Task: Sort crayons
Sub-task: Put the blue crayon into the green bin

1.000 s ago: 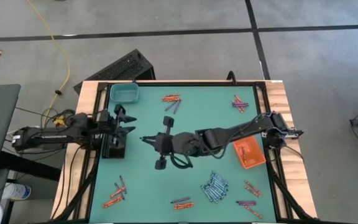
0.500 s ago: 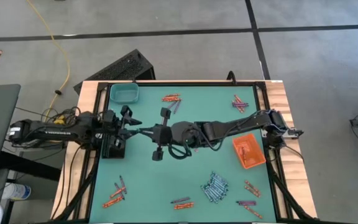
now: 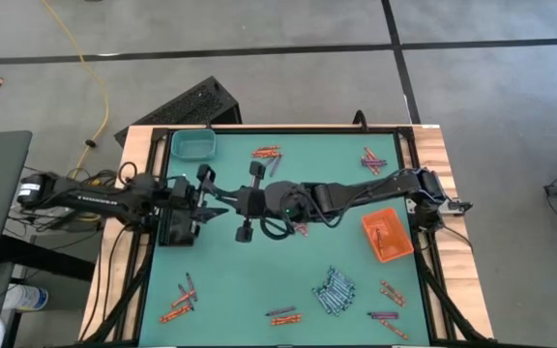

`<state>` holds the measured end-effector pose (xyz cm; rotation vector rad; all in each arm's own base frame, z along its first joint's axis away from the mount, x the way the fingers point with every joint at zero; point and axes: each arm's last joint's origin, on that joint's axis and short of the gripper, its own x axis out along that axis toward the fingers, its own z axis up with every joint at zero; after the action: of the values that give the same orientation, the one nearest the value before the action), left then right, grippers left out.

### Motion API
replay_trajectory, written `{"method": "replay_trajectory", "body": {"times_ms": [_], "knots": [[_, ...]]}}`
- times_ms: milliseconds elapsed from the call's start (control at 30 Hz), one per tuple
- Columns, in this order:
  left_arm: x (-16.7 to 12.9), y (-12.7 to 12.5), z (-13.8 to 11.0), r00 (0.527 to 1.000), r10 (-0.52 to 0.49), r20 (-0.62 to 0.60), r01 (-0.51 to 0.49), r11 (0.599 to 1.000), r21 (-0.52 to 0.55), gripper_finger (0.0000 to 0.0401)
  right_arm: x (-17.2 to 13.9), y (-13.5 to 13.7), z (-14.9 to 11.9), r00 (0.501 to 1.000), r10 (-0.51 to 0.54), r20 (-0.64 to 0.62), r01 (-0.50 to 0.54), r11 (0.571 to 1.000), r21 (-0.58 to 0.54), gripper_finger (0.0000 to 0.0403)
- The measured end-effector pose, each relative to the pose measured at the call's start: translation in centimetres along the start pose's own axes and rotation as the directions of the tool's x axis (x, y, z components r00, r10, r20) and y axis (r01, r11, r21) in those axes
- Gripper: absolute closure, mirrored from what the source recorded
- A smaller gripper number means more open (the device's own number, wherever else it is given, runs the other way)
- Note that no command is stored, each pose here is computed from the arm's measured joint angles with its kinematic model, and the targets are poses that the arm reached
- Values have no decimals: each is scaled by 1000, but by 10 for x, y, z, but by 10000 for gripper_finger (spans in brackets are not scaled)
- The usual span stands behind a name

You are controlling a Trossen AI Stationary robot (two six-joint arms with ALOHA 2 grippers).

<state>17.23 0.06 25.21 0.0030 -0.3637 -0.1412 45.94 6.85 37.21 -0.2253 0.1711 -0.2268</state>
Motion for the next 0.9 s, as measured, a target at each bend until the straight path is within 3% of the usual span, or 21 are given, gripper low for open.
{"method": "replay_trajectory", "body": {"times_ms": [267,600,900], "knots": [[9,-5,0,999,41,-9,-40,997,68,245,0,0,-1,1000,0,-5,0,1000,-2,403],[9,-9,-2,999,25,-26,-21,989,145,384,0,1,-4,999,8,-41,-8,1000,2,403],[8,-8,-11,990,63,-127,-35,978,207,396,-1,-1,-15,988,-42,-150,45,999,22,359]]}}
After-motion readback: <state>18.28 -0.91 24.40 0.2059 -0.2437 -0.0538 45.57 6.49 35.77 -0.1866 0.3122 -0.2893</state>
